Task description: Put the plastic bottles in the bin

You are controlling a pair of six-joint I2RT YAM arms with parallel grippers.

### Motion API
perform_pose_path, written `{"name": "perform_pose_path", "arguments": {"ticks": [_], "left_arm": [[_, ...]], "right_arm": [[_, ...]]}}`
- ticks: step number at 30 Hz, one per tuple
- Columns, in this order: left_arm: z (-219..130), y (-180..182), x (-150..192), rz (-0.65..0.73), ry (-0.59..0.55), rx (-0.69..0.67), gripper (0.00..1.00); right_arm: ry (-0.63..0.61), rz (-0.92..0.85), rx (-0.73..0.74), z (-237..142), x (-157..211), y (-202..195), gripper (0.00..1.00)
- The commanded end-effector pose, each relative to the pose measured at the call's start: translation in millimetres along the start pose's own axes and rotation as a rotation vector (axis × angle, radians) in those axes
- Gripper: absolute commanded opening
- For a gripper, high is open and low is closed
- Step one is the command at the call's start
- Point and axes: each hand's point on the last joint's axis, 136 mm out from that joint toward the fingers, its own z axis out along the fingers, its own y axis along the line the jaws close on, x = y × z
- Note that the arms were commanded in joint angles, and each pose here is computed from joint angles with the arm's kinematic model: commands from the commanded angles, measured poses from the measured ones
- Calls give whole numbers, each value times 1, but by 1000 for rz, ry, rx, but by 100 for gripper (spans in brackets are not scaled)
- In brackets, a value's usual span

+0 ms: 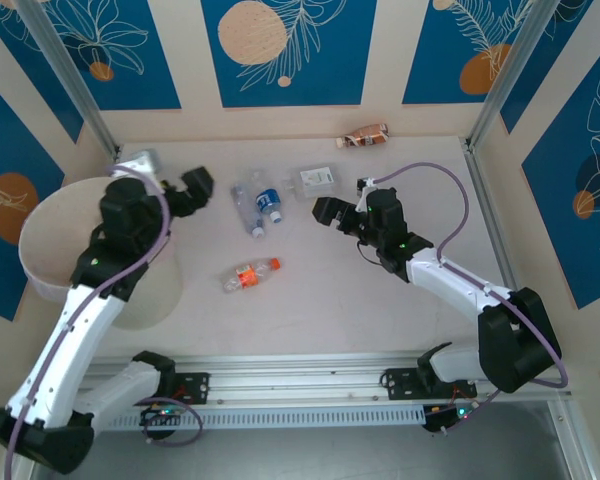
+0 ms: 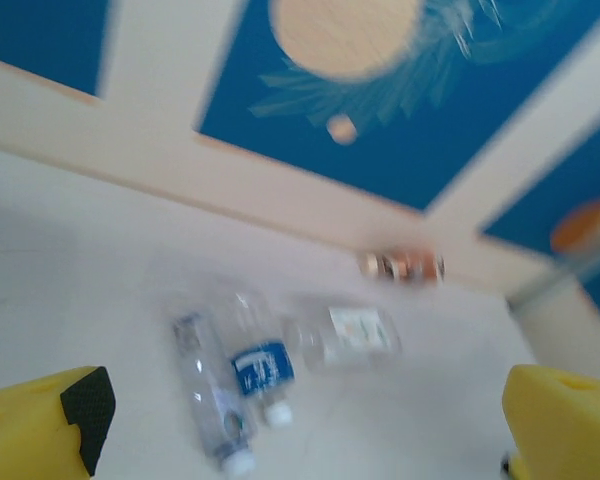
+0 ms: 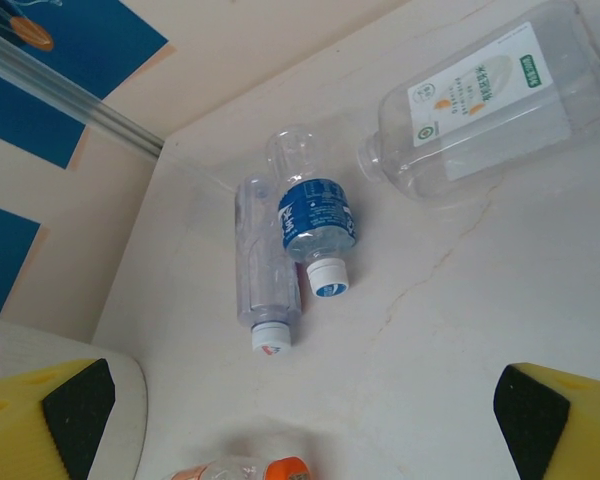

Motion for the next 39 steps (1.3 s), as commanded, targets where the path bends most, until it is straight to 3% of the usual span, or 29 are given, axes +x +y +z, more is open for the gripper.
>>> {"name": "perform_pose_path", "arguments": {"ticks": [1,10,19,27,33,36,39], "left_arm": [[7,-39,23,286,109,128,100],[29,-49,128,557,484,176,100],[18,6,232,913,912,96,100],[-3,44,279,1007,1179,94,100],[16,54,291,1060,1193,52,100],[32,45,300,1057,1139,100,100],[50,54,299,1112,1077,50,100]], "right_arm": [[-20,32,28,-4,-5,-6,100],[-48,32,54,-14,-8,-18,100],[-38,37,58,-11,-8,-22,100],[-14,46,48,-7,-5,-21,100],[-8,45,39,-6,-4,-19,100],[1,48,35,-5,-3,-19,99],[12,49,32,-6,0,-19,100]]}}
